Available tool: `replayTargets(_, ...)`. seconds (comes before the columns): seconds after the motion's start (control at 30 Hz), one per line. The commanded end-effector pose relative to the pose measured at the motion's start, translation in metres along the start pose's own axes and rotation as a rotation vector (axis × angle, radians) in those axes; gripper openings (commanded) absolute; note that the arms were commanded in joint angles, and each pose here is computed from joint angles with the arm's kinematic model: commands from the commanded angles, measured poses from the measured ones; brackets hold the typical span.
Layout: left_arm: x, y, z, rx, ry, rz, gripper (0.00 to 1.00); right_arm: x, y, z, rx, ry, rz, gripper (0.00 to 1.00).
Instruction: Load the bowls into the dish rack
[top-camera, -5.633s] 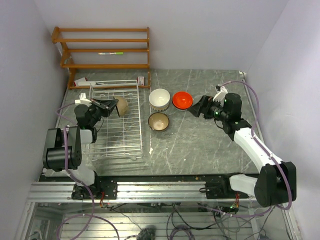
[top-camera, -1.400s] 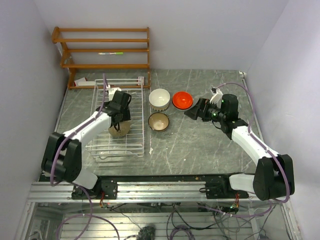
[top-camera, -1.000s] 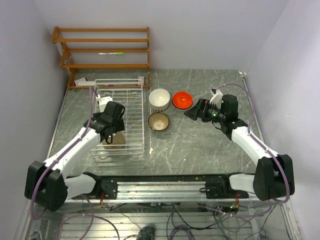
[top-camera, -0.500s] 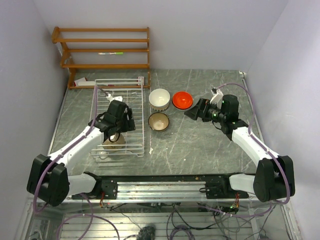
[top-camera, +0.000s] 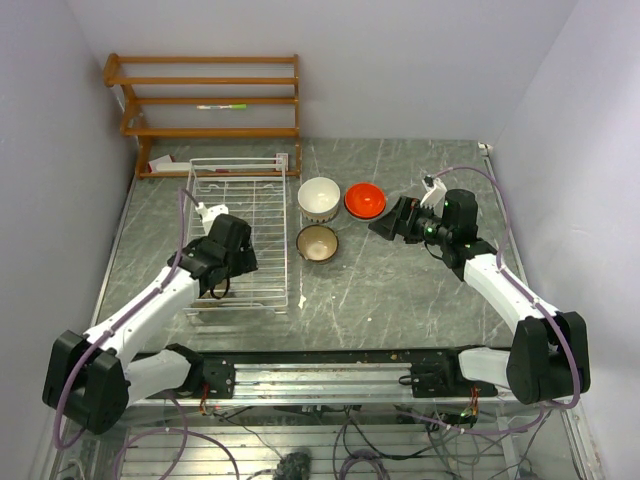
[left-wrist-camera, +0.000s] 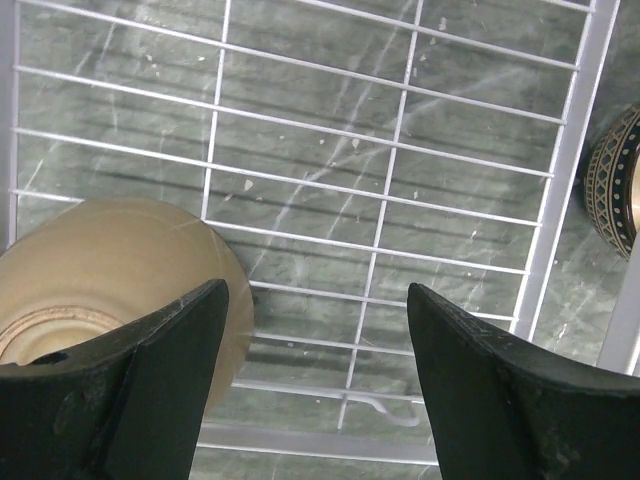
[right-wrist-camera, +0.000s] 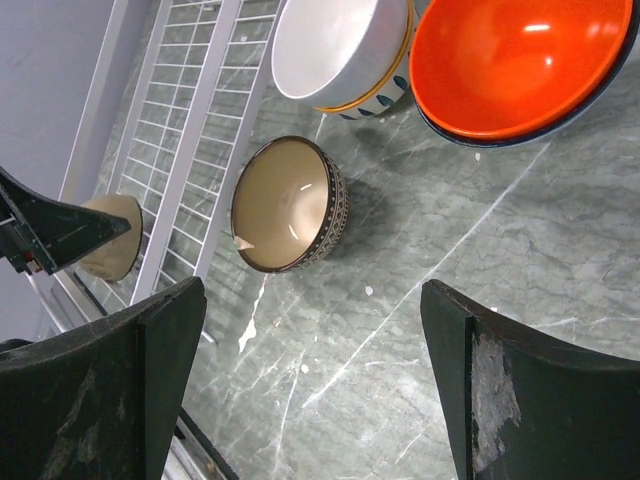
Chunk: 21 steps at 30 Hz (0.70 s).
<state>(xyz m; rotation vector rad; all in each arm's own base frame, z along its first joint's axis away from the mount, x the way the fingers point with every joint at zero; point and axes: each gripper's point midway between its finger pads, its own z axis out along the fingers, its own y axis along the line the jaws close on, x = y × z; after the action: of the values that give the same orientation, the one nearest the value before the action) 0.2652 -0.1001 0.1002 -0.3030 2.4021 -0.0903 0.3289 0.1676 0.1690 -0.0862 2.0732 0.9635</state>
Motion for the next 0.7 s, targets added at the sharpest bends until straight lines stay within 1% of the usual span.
replayTargets(0.0, 0.004, 0.029, -0.007, -0.123, -0.037, -0.023, 0.84, 0.000, 0.005, -0.001, -0.026, -0.010, -0.008, 0.88)
replayTargets(0.13, -0.005, 0.039, -0.013, -0.174, -0.078, -0.036, 0.84, 0.000, 0.006, -0.002, -0.025, -0.011, -0.014, 0.88)
replayTargets(0.23, -0.018, 0.031, -0.021, -0.130, -0.120, -0.053, 0.84, -0.001, 0.006, -0.003, -0.020, -0.015, -0.016, 0.88)
replayTargets(0.3, -0.032, 0.020, -0.030, -0.068, -0.164, -0.064, 0.85, -0.002, 0.006, -0.003, -0.018, -0.015, -0.016, 0.88)
replayTargets(0.33, -0.040, 0.014, -0.035, -0.031, -0.186, -0.067, 0.90, -0.002, 0.005, -0.003, -0.013, -0.015, -0.014, 0.88)
replayTargets(0.37, -0.049, 0.008, -0.042, 0.006, -0.213, -0.068, 0.97, -0.002, 0.004, -0.003, -0.009, -0.015, -0.014, 0.88)
replayTargets(0.4, -0.057, 0.001, -0.048, 0.045, -0.236, -0.048, 0.99, -0.002, 0.003, -0.003, 0.000, -0.016, -0.012, 0.88)
replayTargets(0.53, -0.086, -0.035, -0.071, 0.227, -0.308, 0.014, 0.99, -0.002, -0.006, -0.003, 0.052, -0.020, 0.007, 0.89)
replayTargets(0.67, -0.099, -0.071, -0.082, 0.374, -0.340, 0.061, 0.99, -0.002, -0.017, -0.001, 0.112, -0.020, 0.045, 0.89)
